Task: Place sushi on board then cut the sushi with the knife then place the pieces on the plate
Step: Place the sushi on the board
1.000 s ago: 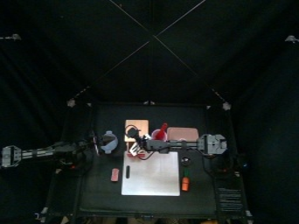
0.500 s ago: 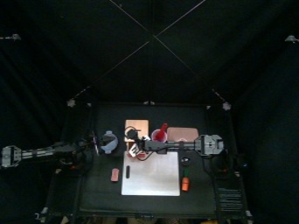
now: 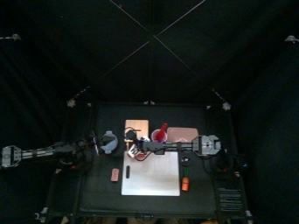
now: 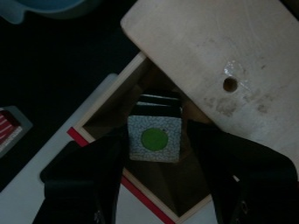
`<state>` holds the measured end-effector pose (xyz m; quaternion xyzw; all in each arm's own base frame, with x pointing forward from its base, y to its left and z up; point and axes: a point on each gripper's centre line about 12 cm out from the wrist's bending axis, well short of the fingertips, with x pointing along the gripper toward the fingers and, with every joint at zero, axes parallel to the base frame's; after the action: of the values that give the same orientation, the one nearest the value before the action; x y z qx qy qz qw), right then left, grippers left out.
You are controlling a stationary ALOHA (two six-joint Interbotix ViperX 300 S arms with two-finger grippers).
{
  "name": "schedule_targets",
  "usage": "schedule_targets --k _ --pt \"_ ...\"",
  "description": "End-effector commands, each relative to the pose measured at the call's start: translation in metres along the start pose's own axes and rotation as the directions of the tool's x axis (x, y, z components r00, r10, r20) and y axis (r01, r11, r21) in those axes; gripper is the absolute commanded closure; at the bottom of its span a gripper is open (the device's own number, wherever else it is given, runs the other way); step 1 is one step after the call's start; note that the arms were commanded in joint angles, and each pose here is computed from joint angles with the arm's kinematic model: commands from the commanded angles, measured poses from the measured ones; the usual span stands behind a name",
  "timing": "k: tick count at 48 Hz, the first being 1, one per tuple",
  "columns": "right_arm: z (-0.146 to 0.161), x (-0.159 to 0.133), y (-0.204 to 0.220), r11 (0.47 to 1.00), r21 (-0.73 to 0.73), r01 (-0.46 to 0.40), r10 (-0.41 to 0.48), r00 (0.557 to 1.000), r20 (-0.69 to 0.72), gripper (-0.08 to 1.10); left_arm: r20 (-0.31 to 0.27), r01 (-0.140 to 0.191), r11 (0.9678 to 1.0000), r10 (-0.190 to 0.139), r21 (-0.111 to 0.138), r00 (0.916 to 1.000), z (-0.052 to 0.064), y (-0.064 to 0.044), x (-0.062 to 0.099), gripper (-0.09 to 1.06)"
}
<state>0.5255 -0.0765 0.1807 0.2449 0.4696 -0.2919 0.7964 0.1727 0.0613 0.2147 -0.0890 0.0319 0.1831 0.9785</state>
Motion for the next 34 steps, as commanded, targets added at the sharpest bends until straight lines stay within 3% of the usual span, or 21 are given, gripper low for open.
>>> schedule_targets --k 1,16,34 --pt "0.012 -0.016 0.003 1.000 0.010 -0.024 0.024 0.999 0.037 0.16 0.022 0.001 1.0000 -0.001 0.002 0.9998 0.006 -0.001 0.002 0.92" --pt "0.015 -0.018 0.006 1.000 0.006 -0.030 0.029 0.998 0.049 0.32 0.015 -0.005 1.0000 0.005 0.001 0.9999 0.003 0.001 0.001 0.92" --pt "0.022 -0.068 0.029 0.996 -0.088 -0.009 0.022 0.990 0.143 0.33 0.008 -0.010 0.9999 0.010 0.005 0.9999 0.001 0.002 0.000 0.92"
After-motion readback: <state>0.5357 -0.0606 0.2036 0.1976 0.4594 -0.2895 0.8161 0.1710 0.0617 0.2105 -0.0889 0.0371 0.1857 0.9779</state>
